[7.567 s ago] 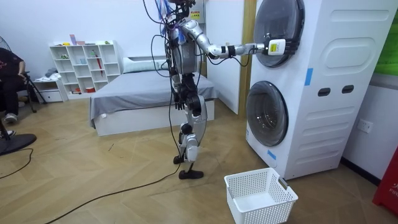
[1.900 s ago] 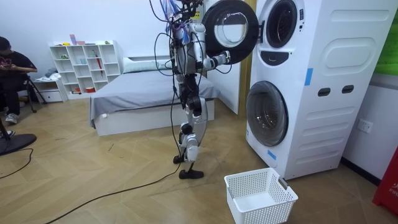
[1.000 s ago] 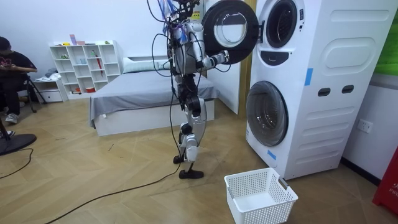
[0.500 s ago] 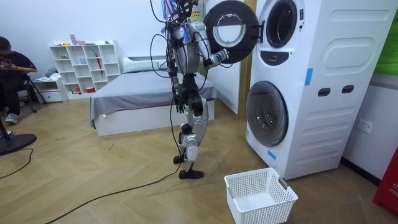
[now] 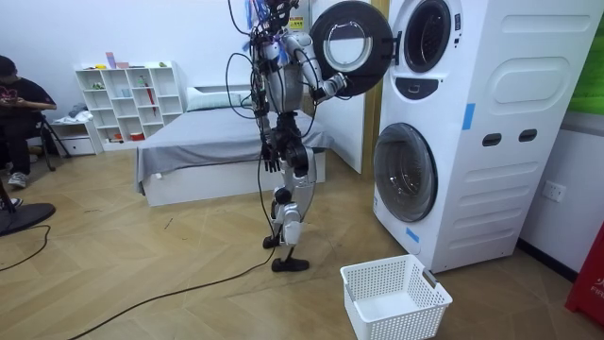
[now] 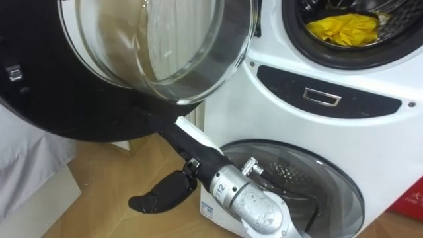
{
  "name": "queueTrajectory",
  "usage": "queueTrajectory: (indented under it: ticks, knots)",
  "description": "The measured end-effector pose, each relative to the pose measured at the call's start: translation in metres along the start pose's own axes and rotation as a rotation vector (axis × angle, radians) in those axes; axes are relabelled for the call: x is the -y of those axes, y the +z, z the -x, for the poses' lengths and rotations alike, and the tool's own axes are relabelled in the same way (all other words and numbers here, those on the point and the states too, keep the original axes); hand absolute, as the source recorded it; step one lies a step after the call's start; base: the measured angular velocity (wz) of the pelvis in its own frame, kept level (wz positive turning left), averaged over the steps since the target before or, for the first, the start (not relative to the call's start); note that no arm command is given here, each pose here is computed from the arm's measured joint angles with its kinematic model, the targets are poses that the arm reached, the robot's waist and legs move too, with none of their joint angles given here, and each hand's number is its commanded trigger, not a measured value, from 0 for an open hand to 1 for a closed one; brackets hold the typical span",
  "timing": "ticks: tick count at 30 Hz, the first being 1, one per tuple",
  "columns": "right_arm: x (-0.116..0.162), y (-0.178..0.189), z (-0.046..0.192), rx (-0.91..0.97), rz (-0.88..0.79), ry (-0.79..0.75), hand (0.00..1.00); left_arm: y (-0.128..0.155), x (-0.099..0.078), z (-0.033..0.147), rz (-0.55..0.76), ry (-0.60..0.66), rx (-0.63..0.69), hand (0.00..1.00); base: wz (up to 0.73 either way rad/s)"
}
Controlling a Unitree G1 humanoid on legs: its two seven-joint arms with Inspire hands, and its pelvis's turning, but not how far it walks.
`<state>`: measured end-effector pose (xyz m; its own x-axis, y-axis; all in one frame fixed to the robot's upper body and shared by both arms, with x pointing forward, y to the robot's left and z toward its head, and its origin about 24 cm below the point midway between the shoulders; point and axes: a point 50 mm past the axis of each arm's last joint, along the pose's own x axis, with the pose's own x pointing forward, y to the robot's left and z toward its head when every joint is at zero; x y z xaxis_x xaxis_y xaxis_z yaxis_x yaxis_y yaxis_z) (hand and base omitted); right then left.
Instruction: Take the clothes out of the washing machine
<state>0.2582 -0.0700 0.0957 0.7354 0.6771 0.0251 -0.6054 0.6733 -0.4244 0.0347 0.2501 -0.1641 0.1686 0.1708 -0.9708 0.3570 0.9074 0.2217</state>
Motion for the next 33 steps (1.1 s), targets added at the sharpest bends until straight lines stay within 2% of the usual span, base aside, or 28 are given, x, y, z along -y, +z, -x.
queueTrajectory:
  ticks: [7,15,21,24,26,33]
  knots:
    - [0.014,0.004,-0.016,0.003,0.049,-0.028,0.00,0.004,-0.008,0.001,-0.012,0.023,0.024,0.00,0.01]
    - [0.016,0.002,-0.014,0.006,0.067,-0.065,0.00,0.005,-0.010,0.002,-0.051,0.034,0.028,0.00,0.07]
    - [0.012,-0.035,0.016,-0.135,0.095,-0.200,0.00,-0.003,0.001,0.002,-0.002,0.022,0.004,0.00,0.04]
    - [0.013,-0.063,0.043,-0.274,0.126,-0.283,0.00,-0.008,0.001,0.003,0.015,0.029,-0.014,0.00,-0.23]
    - [0.022,-0.074,0.063,-0.349,0.169,-0.342,0.00,-0.011,-0.002,0.003,0.044,0.058,-0.024,0.00,-0.26]
    - [0.067,-0.061,0.082,-0.361,0.373,-0.598,0.00,-0.003,-0.007,0.002,0.053,0.082,-0.021,0.00,-0.21]
